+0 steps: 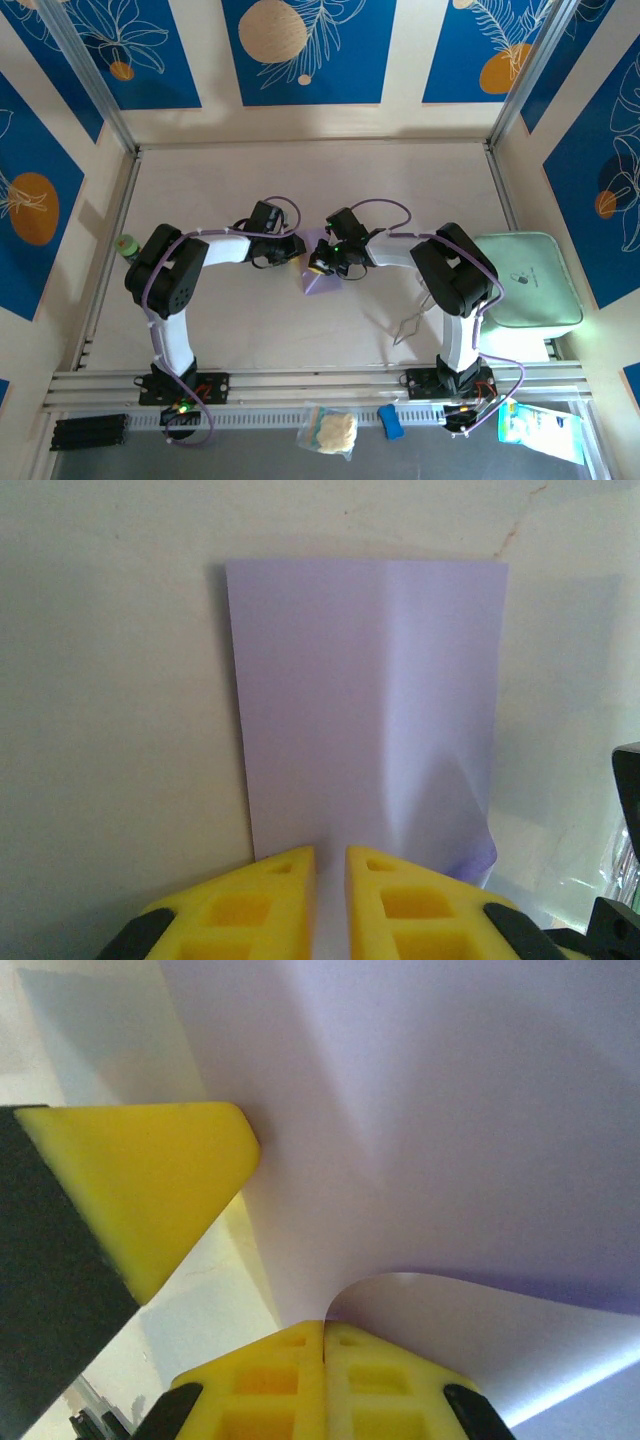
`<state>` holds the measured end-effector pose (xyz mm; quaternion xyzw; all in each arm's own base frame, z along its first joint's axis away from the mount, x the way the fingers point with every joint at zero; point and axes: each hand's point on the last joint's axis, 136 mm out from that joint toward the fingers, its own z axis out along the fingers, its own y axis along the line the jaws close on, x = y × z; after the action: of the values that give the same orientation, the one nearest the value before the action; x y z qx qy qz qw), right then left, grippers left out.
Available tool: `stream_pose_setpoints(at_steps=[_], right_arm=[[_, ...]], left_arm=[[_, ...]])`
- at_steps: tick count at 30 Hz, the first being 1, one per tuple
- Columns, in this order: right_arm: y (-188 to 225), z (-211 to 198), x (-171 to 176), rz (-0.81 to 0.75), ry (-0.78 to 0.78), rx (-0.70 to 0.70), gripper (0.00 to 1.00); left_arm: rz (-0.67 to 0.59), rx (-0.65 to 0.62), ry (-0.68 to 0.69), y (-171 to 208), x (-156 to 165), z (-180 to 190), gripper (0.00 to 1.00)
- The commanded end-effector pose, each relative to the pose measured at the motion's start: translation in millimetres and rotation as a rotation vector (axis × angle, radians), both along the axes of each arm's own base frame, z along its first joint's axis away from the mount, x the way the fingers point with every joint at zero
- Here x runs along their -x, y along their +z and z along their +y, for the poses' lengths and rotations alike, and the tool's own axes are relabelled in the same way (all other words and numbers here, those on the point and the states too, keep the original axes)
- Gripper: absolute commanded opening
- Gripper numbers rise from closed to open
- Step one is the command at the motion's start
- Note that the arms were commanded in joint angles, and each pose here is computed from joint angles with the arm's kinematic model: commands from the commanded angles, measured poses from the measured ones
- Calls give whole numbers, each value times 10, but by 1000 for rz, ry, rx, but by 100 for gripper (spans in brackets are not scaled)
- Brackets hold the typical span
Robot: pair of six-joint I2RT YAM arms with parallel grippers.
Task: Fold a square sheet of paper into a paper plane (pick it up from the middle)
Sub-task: Fold the triangle a second time at the center of the table.
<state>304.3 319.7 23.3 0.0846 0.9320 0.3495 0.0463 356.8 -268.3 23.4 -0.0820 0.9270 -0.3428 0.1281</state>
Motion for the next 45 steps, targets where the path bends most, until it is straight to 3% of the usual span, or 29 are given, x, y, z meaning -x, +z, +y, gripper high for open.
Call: stream_pose_setpoints(at_steps=[1, 16, 23, 28, 35, 40, 45], right_arm=[[-35, 43, 14, 5, 24, 9, 0], [-110, 11, 30, 22, 26, 33, 0], [-188, -27, 67, 47, 23, 56, 1], [-232, -40, 92, 75, 20, 65, 12], [-268, -35, 102, 95, 12, 55, 31], [-265, -39, 100, 96, 9, 54, 39], [-287, -60, 106, 100, 6, 64, 40]], left_arm=[[78, -39, -4, -237, 153, 92, 18], [79, -36, -1, -225, 153, 87, 18], [57, -16, -2, -38, 87, 57, 19], [16, -6, 71, 224, -95, 205, 24], [-33, -19, 240, 462, -235, 696, 29], [-45, -19, 235, 541, -122, 760, 31], [-32, 29, 187, 580, 34, 651, 31]])
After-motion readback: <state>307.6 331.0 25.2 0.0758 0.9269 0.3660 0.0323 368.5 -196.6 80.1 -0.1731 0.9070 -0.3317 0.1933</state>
